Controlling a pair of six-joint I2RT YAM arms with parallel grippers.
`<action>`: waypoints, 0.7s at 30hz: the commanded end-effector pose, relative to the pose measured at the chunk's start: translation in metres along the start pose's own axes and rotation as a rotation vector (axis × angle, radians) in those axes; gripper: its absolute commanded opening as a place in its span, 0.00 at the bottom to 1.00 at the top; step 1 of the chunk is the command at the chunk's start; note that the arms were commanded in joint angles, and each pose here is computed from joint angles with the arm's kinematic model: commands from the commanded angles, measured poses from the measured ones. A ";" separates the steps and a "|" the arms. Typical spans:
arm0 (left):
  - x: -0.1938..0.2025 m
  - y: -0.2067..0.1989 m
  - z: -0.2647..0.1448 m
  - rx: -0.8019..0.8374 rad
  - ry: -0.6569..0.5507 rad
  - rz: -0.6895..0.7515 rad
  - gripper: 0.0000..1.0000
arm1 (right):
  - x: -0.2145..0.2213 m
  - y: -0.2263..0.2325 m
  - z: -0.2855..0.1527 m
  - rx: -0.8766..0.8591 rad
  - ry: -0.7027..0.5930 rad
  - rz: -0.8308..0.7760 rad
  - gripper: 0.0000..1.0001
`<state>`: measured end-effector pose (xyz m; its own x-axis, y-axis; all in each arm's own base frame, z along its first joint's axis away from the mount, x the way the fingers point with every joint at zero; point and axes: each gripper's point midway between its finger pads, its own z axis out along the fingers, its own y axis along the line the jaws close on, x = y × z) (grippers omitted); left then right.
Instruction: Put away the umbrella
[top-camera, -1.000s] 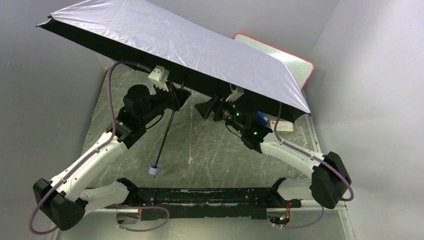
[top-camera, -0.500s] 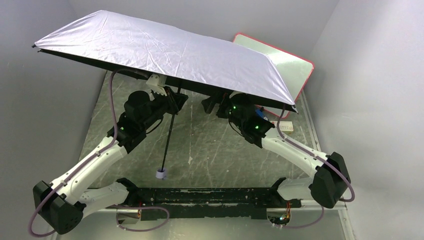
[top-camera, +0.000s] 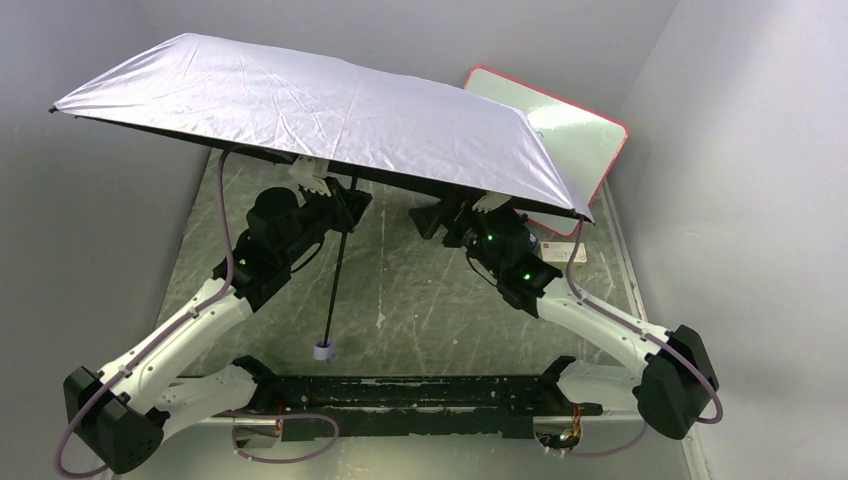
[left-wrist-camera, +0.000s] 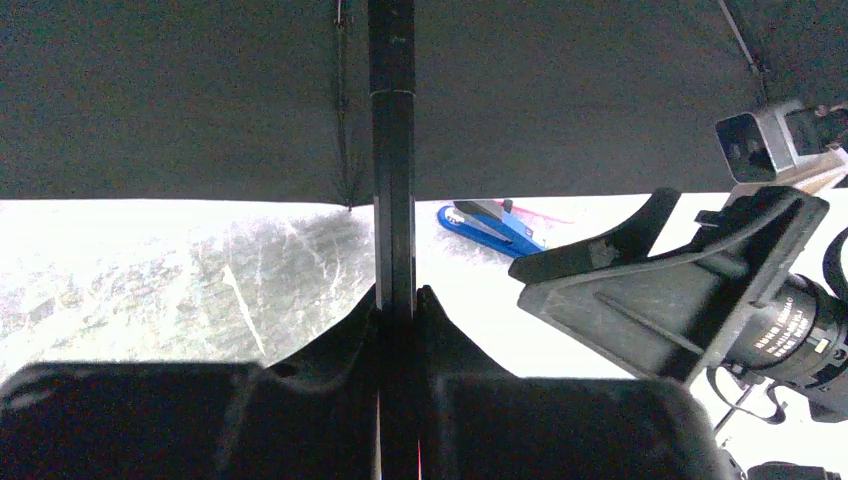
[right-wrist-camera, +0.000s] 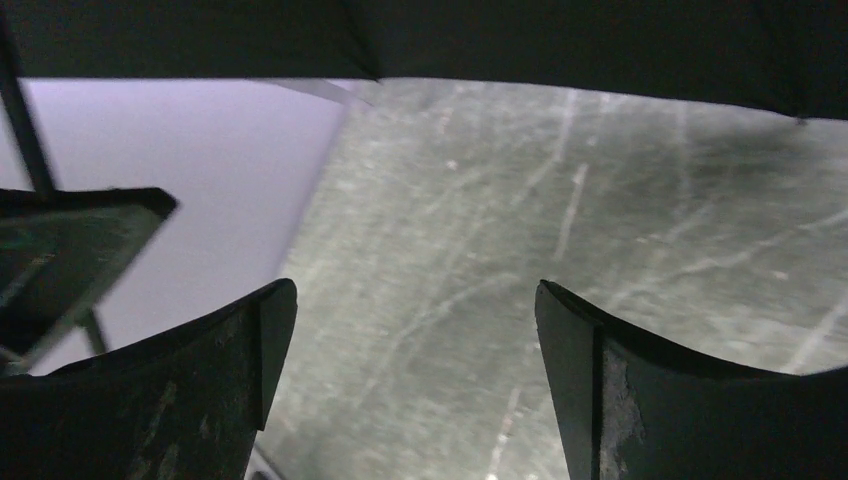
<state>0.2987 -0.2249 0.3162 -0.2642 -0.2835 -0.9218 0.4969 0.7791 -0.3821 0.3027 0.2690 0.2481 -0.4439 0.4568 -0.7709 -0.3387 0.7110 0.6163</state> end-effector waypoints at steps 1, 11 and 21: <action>-0.026 -0.002 -0.002 0.001 -0.100 -0.003 0.05 | -0.035 0.045 -0.003 -0.218 -0.152 0.215 0.91; -0.017 0.000 -0.001 -0.001 -0.077 -0.005 0.05 | -0.070 0.097 0.016 -0.387 -0.319 0.393 0.91; -0.007 0.002 0.002 -0.006 -0.047 -0.009 0.05 | -0.101 0.116 0.049 -0.387 -0.454 0.506 0.88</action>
<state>0.2999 -0.2238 0.3081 -0.2764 -0.2869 -0.9172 0.4808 0.7851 -0.3905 0.3387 0.3357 0.3527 -0.3430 0.8370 -0.4264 -0.4552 0.2490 0.8549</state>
